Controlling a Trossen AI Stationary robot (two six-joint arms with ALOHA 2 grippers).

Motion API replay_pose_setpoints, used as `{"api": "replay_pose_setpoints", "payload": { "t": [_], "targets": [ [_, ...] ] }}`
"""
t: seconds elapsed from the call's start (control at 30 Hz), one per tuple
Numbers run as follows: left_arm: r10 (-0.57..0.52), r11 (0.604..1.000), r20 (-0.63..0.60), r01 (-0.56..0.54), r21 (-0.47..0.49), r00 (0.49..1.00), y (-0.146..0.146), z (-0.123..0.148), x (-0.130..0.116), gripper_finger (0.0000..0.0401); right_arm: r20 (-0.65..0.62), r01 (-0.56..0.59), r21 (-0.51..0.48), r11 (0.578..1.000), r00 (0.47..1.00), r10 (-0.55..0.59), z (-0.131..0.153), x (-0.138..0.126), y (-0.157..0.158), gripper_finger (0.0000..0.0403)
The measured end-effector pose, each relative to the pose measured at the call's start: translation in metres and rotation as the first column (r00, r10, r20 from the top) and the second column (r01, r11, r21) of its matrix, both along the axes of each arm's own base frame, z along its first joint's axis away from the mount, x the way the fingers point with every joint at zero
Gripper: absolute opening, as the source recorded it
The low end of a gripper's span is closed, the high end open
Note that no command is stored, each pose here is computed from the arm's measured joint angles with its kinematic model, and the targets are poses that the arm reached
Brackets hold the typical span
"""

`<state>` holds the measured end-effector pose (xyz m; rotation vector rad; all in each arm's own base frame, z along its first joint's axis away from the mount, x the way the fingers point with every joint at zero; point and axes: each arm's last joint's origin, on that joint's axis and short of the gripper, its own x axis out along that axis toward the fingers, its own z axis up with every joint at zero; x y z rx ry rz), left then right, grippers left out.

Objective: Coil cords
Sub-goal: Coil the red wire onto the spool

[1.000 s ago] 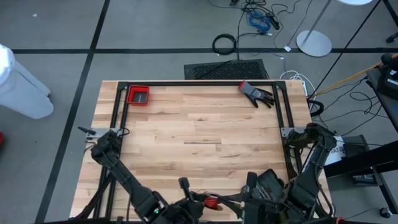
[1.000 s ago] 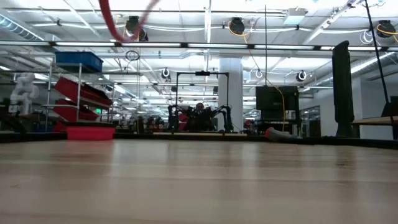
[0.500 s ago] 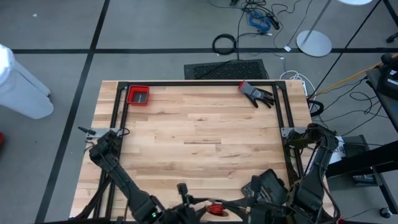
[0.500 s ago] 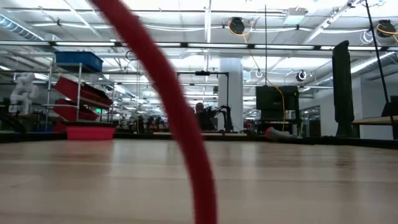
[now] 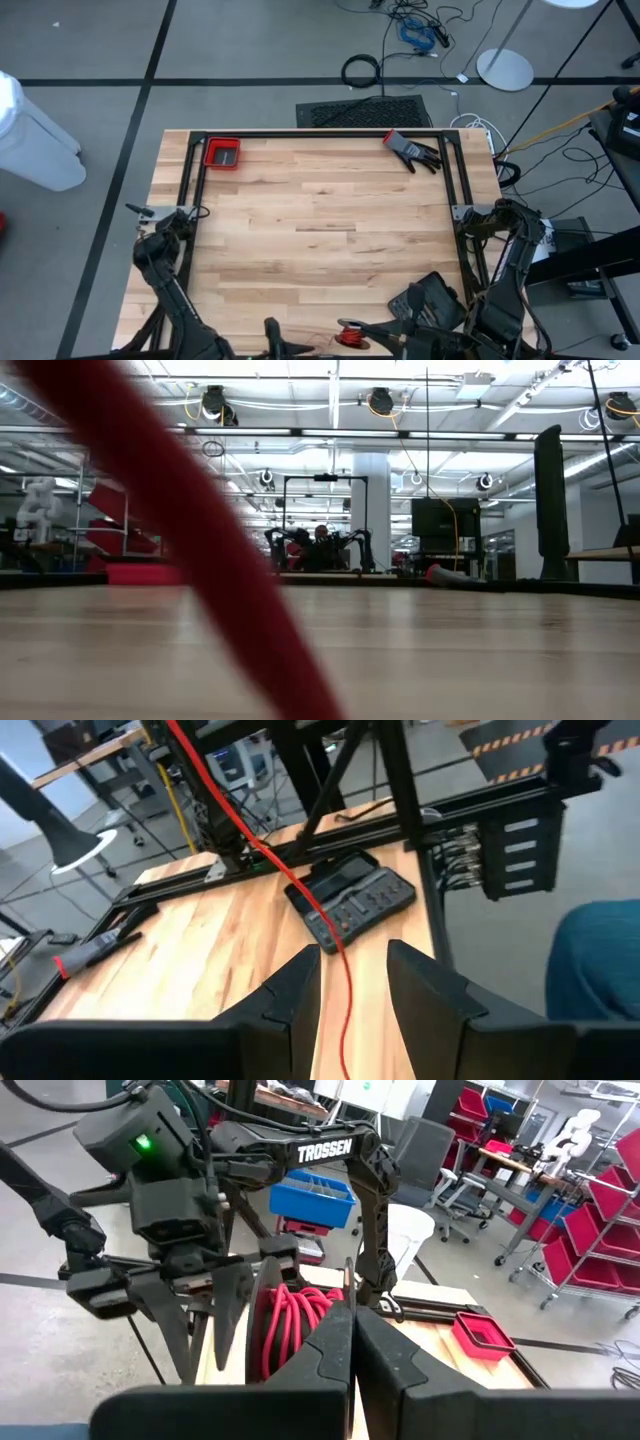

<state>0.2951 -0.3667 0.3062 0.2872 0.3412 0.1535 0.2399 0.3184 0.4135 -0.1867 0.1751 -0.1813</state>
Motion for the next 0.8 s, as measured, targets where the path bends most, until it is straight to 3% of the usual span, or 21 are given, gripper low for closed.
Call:
{"api": "replay_pose_setpoints", "payload": {
  "t": [0.2, 0.33, 0.43, 0.5, 0.67, 0.8],
  "targets": [
    [0.010, 1.000, -0.005, -0.010, -0.009, 1.000, 0.001, -0.004, 0.001, 0.0125, 0.000, 0.000, 0.000, 1.000, 1.000, 0.000, 0.000, 0.000, 0.000, 0.0000],
    [0.080, 0.993, -0.025, -0.082, -0.082, 0.996, 0.007, -0.028, 0.009, 0.0125, 0.000, 0.000, 0.000, 1.000, 1.000, 0.000, 0.000, 0.000, 0.000, 0.0000],
    [0.109, 0.993, -0.074, -0.112, -0.039, 0.991, 0.016, -0.043, 0.014, 0.0125, 0.001, -0.001, 0.002, 1.000, 1.000, 0.001, 0.000, 0.000, 0.000, 0.0000],
    [0.134, 0.986, -0.088, -0.141, -0.088, 0.987, 0.022, -0.044, 0.017, 0.0125, 0.000, -0.004, 0.002, 1.000, 1.000, 0.004, 0.000, -0.001, 0.001, 0.0000],
    [0.081, 0.973, -0.180, -0.116, -0.198, 0.980, 0.024, -0.049, 0.021, 0.0125, 0.007, -0.007, -0.002, 1.000, 1.000, 0.007, 0.000, -0.008, 0.005, 0.0000],
    [0.063, 0.972, -0.182, -0.101, -0.210, 0.981, 0.019, -0.050, 0.018, 0.0125, 0.012, -0.013, 0.002, 1.000, 1.000, 0.013, 0.001, -0.012, 0.008, 0.0000]
  ]
}}
